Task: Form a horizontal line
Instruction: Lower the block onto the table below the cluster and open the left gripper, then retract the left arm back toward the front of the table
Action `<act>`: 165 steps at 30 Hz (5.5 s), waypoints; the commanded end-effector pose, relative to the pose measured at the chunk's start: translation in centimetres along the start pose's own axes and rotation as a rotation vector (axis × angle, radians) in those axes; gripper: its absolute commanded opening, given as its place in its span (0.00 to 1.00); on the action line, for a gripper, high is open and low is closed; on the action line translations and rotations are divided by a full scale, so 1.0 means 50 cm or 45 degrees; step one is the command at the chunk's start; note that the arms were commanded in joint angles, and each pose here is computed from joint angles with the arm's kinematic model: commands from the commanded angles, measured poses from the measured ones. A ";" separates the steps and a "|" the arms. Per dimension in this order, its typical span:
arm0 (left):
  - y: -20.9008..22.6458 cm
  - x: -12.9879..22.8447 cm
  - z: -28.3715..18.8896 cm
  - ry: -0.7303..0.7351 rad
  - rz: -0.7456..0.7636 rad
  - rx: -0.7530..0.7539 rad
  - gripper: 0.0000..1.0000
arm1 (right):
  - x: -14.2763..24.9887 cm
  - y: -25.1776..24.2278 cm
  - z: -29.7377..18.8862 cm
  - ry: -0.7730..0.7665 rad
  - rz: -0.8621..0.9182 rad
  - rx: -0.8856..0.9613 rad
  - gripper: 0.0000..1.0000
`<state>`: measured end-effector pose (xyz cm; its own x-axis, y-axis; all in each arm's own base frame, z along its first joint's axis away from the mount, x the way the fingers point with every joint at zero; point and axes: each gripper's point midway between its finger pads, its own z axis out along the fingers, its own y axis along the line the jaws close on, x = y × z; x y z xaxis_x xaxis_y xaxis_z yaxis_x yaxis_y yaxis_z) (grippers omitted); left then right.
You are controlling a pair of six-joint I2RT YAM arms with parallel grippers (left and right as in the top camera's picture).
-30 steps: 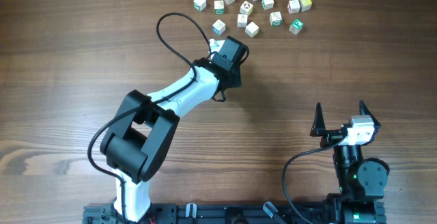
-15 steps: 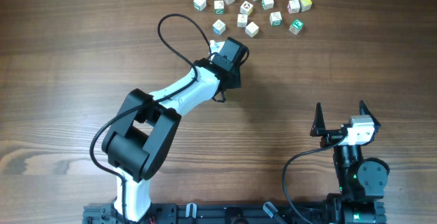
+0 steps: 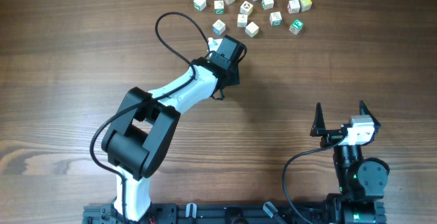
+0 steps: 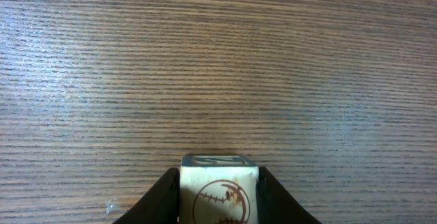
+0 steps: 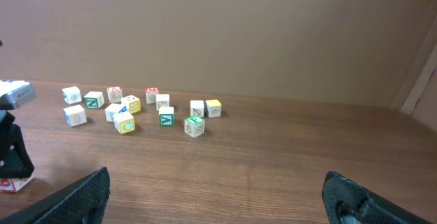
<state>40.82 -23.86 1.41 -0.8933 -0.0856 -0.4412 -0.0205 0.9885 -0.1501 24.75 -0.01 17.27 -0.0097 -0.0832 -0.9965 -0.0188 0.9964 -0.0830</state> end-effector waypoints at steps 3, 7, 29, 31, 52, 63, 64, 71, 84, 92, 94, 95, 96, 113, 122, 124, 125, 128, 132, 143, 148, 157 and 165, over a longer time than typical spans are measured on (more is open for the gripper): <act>0.017 0.013 0.020 0.018 0.032 -0.038 0.32 | -0.004 0.005 -0.001 -0.013 0.006 -0.017 1.00; 0.015 0.015 0.022 0.022 0.044 -0.030 0.32 | -0.004 0.005 -0.001 -0.013 0.007 -0.017 1.00; 0.015 0.014 0.022 0.021 0.043 -0.030 0.38 | -0.004 0.005 -0.001 -0.013 0.006 -0.017 1.00; 0.015 0.014 0.022 0.021 0.043 -0.030 0.39 | -0.004 0.005 -0.001 -0.013 0.006 -0.017 1.00; 0.014 0.014 0.022 0.020 0.043 -0.029 0.79 | -0.004 0.005 -0.001 -0.013 0.007 -0.017 1.00; 0.015 0.014 0.022 0.020 0.043 -0.029 0.71 | -0.004 0.005 -0.001 -0.013 0.007 -0.017 1.00; 0.014 0.014 0.022 0.020 0.043 -0.029 0.68 | -0.004 0.005 -0.001 -0.013 0.007 -0.017 1.00; 0.015 0.014 0.022 0.020 0.043 -0.029 0.57 | -0.004 0.006 -0.001 -0.013 0.006 -0.017 1.00; 0.015 0.014 0.022 0.021 0.044 -0.030 0.43 | -0.004 0.005 -0.001 -0.013 0.006 -0.017 1.00; 0.015 0.014 0.022 0.021 0.044 -0.030 0.34 | -0.004 0.005 -0.001 -0.013 0.007 -0.017 0.99; 0.015 0.014 0.022 0.021 0.044 -0.030 0.34 | -0.004 0.006 -0.001 -0.013 0.006 -0.017 1.00; 0.015 0.014 0.022 0.021 0.044 -0.030 0.34 | -0.004 0.005 -0.001 -0.013 0.007 -0.017 1.00; 0.015 0.014 0.022 0.021 0.044 -0.029 0.33 | -0.004 0.005 -0.001 -0.013 0.006 -0.017 1.00; 0.013 0.016 0.022 0.028 0.143 -0.022 0.32 | -0.004 0.005 -0.001 -0.013 0.007 -0.017 1.00; 0.013 0.016 0.022 0.028 0.143 -0.022 0.74 | -0.004 0.005 -0.001 -0.013 0.007 -0.017 1.00; 0.013 0.016 0.022 0.028 0.143 -0.022 0.80 | -0.004 0.005 -0.001 -0.013 0.007 -0.017 1.00; 0.013 0.016 0.022 0.027 0.143 -0.022 0.82 | -0.004 0.005 -0.001 -0.013 0.006 -0.017 1.00; 0.012 0.015 0.022 0.026 0.143 -0.021 1.00 | -0.004 0.005 -0.001 -0.013 0.006 -0.017 0.99; 0.011 0.011 0.014 0.020 0.142 -0.017 1.00 | -0.004 0.005 -0.001 -0.013 0.007 -0.017 1.00; -0.004 -0.058 -0.160 -0.118 0.121 0.056 1.00 | -0.004 0.005 -0.001 -0.013 0.007 -0.017 1.00; 0.025 -0.076 -0.278 -0.194 0.109 0.026 1.00 | -0.004 0.005 -0.001 -0.013 0.007 -0.017 1.00; 0.141 -0.014 -0.455 -0.167 0.125 -0.150 1.00 | -0.004 0.005 -0.001 -0.013 0.006 -0.017 1.00; 0.231 0.090 -0.557 -0.021 0.164 -0.244 1.00 | -0.004 0.005 -0.001 -0.013 0.006 -0.017 1.00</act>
<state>25.70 -10.96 21.47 -0.8876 0.0405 -0.4589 0.0170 0.9983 0.0551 24.75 -0.01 17.26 -0.0101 -0.0831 -0.9965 -0.0188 0.9964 -0.0829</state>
